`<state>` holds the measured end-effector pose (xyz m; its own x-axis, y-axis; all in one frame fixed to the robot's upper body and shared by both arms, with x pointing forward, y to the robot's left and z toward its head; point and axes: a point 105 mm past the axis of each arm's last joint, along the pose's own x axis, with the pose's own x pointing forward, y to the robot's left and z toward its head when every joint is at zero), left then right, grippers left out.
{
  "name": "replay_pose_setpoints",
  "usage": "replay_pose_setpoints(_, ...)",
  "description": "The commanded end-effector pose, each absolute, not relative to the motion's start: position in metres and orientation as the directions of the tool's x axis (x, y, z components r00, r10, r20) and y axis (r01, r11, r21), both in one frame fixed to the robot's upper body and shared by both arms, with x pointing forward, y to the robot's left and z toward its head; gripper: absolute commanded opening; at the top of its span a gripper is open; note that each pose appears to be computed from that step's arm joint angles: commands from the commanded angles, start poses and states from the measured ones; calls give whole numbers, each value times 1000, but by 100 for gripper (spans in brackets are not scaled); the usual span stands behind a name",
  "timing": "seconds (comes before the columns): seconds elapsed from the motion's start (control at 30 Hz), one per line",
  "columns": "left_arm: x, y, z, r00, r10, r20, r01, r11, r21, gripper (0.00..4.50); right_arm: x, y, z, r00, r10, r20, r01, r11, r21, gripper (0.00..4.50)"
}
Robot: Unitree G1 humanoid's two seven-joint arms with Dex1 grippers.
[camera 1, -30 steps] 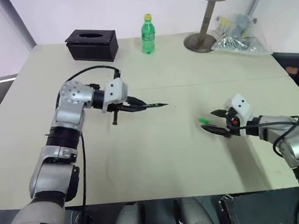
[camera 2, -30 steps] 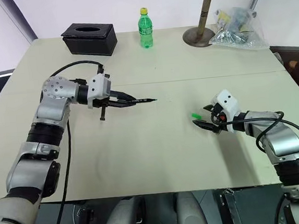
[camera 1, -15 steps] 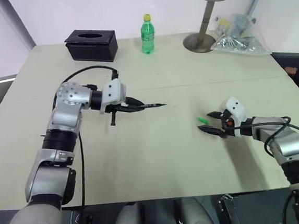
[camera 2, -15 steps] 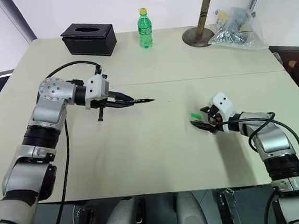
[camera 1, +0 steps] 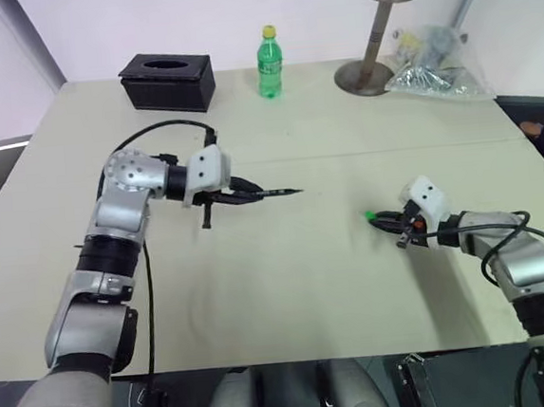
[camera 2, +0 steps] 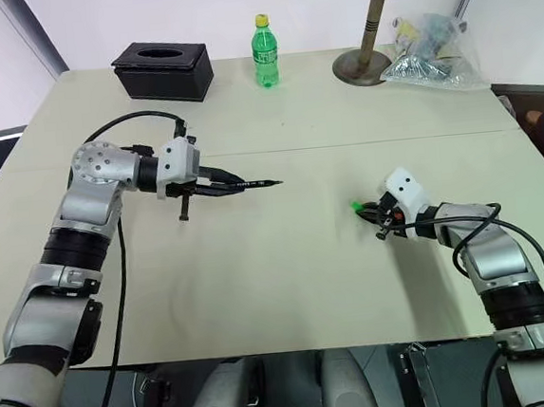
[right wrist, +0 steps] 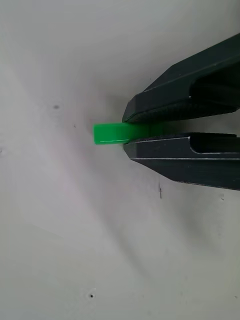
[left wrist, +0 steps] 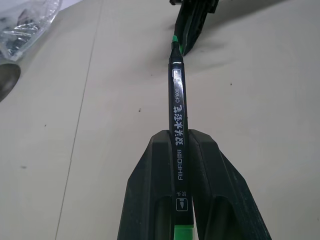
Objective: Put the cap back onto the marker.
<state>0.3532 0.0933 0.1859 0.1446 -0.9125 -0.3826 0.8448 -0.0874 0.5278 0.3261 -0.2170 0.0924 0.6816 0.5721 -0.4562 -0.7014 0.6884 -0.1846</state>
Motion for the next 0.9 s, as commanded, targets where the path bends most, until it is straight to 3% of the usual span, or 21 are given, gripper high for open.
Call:
replay_pose_setpoints(0.03,353,90,188,123,-911,-394,818,-132,560,0,317,-211,104,682,554,-477,-717,634,-289,5)
replay_pose_setpoints(0.17,356,81,179,85,-903,-421,805,-187,563,0,306,-207,125,694,499,-519,-718,531,-450,5)
replay_pose_setpoints(0.47,355,45,170,9,-884,-467,721,-318,616,0,294,-179,174,689,497,-527,-719,384,-579,5)
replay_pose_setpoints(0.9,373,32,178,142,-887,-440,642,-256,723,0,300,-164,179,687,473,-552,-720,340,-606,5)
